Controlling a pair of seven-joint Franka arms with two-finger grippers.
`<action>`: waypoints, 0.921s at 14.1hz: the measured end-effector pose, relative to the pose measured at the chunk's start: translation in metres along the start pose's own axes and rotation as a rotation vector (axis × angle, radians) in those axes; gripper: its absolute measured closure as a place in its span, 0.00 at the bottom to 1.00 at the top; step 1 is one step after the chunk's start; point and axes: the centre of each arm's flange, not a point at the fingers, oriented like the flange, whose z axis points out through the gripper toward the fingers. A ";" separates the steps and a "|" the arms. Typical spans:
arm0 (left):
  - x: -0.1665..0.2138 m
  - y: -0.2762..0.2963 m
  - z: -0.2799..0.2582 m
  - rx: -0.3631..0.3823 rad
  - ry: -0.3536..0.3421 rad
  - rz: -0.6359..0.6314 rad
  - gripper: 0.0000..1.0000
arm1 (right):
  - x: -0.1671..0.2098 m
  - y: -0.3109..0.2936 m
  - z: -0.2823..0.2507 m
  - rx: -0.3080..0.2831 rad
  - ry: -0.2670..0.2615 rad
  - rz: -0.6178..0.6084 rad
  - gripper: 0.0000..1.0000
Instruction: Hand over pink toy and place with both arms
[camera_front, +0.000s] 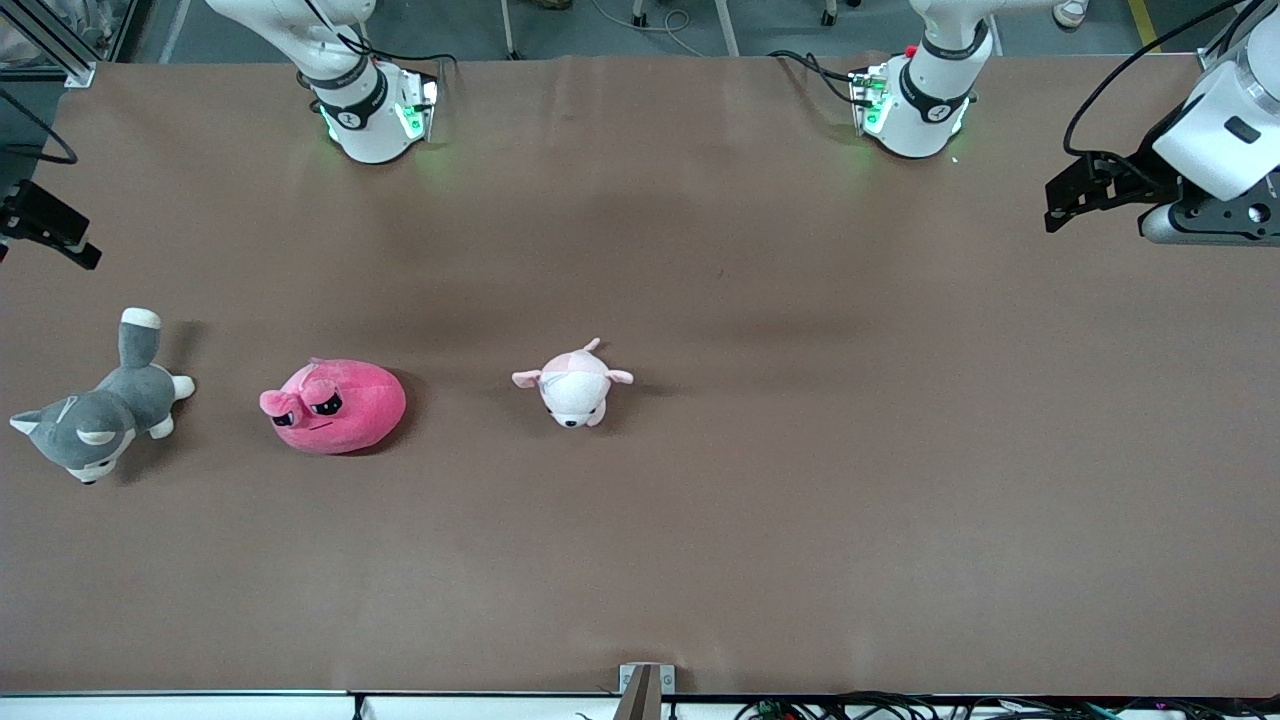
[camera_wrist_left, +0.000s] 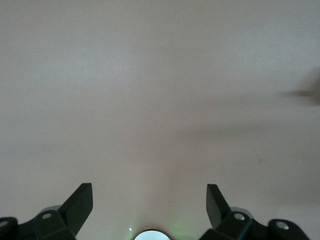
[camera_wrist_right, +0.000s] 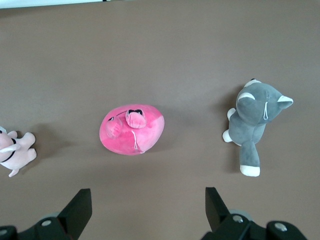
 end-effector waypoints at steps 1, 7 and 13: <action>0.000 0.000 0.000 0.000 0.000 0.000 0.00 | -0.005 0.000 0.003 0.000 -0.003 0.001 0.00; 0.000 0.000 0.000 0.000 0.001 0.000 0.00 | -0.014 0.001 0.009 -0.002 0.005 0.001 0.00; 0.000 0.000 -0.004 -0.001 0.009 0.000 0.00 | -0.014 0.002 0.014 -0.008 0.000 0.002 0.00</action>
